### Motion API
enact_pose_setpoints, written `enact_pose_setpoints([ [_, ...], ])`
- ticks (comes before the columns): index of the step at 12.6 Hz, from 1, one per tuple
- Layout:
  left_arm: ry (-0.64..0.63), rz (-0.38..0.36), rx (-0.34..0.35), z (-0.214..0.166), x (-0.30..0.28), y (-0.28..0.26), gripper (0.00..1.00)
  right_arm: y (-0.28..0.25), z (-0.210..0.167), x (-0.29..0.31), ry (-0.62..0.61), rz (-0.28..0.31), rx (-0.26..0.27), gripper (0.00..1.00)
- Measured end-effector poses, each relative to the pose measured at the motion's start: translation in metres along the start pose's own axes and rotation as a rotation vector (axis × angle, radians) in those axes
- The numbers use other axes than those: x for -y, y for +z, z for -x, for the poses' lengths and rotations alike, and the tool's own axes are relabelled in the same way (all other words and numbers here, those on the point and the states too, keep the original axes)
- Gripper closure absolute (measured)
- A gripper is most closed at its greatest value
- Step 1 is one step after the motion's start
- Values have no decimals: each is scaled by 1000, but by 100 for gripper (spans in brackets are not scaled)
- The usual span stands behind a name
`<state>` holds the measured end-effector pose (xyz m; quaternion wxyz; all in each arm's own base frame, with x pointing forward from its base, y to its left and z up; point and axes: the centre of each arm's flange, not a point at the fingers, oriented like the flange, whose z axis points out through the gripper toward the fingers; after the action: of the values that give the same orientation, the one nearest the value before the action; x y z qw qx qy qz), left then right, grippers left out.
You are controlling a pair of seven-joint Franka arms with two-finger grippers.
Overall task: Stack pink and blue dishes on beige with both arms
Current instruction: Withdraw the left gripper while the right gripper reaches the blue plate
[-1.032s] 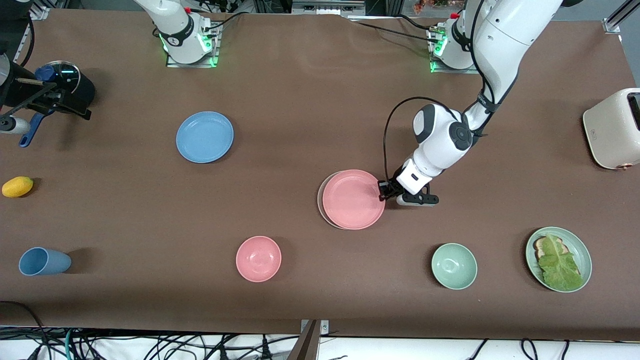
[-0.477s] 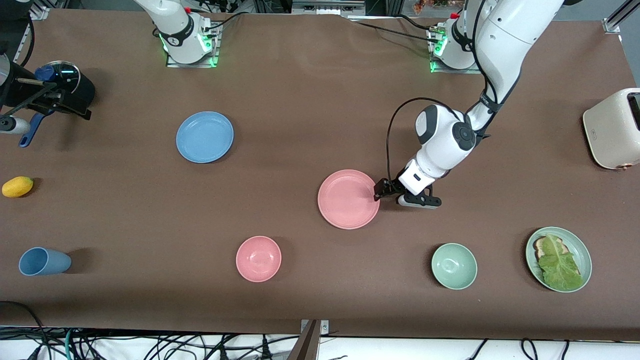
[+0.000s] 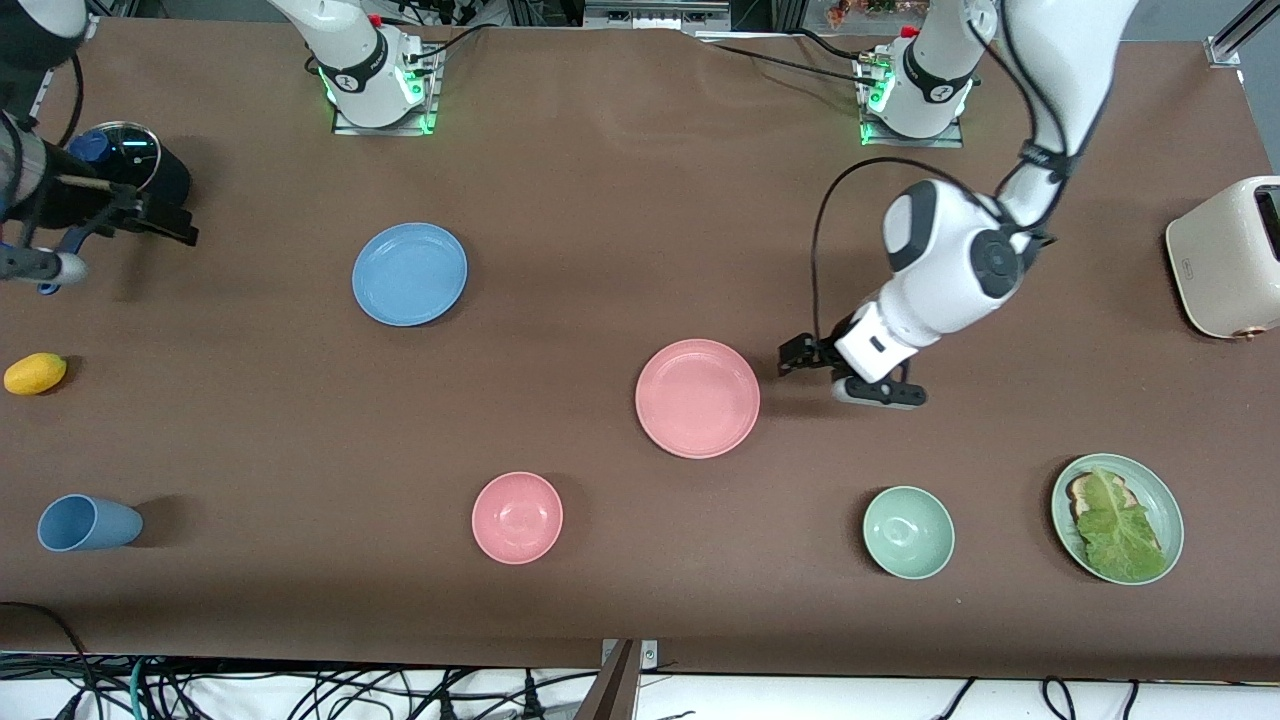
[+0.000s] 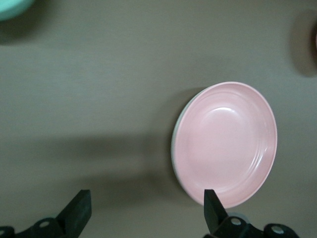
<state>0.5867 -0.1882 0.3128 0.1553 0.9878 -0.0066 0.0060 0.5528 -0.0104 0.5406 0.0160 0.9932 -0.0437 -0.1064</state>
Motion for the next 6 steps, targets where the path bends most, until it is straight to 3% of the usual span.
enact_pose_setpoints([
  [2,19,-62,51,-10,20,-55,0,40,-10,5,-7,-2,70,0],
  [6,98,-170,112,-16,54,-127,0,144,-18,18,-3,-54,74,0],
])
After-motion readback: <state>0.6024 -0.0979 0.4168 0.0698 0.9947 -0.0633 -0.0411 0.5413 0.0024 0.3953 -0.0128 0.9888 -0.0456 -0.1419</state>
